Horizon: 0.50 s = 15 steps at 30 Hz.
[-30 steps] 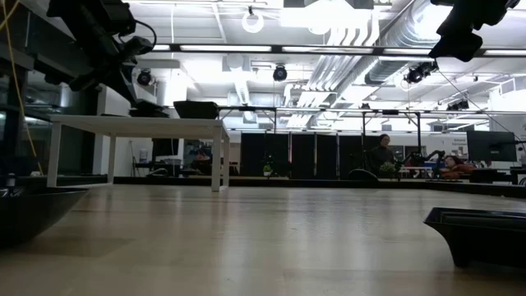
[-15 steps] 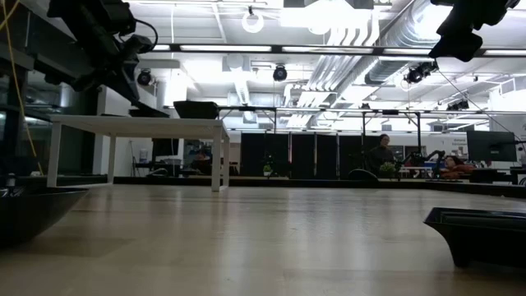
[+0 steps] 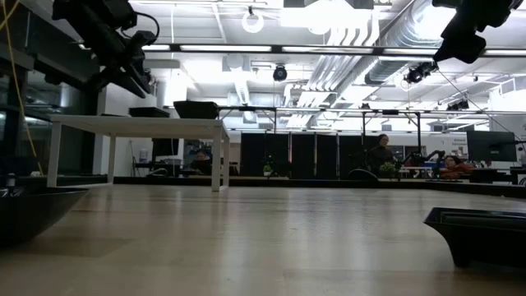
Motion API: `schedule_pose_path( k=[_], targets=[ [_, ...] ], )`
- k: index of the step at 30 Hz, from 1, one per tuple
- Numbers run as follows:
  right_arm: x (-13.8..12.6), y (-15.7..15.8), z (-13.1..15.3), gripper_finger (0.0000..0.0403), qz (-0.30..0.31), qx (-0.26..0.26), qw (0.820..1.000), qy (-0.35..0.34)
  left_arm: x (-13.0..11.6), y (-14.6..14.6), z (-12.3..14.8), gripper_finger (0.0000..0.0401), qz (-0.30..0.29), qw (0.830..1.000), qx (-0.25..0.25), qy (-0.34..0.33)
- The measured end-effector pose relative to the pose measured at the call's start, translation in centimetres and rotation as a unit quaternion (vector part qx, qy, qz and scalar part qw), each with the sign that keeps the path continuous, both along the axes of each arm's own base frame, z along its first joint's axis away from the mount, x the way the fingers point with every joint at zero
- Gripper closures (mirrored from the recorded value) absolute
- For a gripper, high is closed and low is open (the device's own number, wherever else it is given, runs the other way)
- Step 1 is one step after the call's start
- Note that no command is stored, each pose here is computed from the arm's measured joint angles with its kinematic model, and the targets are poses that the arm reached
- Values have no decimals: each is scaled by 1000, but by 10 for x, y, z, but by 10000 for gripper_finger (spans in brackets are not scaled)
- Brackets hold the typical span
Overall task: Pick & Place Mini shaped plates
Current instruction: Stack the black leaf shaped plate on top of the black leaf shaped plate on the shelf
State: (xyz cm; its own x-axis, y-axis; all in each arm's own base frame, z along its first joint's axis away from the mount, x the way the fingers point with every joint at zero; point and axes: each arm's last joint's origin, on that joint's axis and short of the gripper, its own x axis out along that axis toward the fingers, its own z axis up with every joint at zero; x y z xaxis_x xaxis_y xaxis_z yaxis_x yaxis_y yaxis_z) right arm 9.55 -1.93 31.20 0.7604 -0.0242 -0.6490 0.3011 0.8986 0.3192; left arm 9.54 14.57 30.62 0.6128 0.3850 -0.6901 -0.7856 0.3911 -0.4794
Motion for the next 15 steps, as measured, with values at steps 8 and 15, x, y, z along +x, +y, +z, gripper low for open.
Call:
schedule_pose_path(
  k=[8, 15],
  targets=[
    [-2, 1, -2, 178, -7, 13, 1000, 15, -2, -2, 3, 325, 3, 1000, 17, 1],
    [-2, 1, -2, 178, -7, 13, 1000, 13, -11, -18, 16, 325, -1, 998, 62, -17]
  ],
)
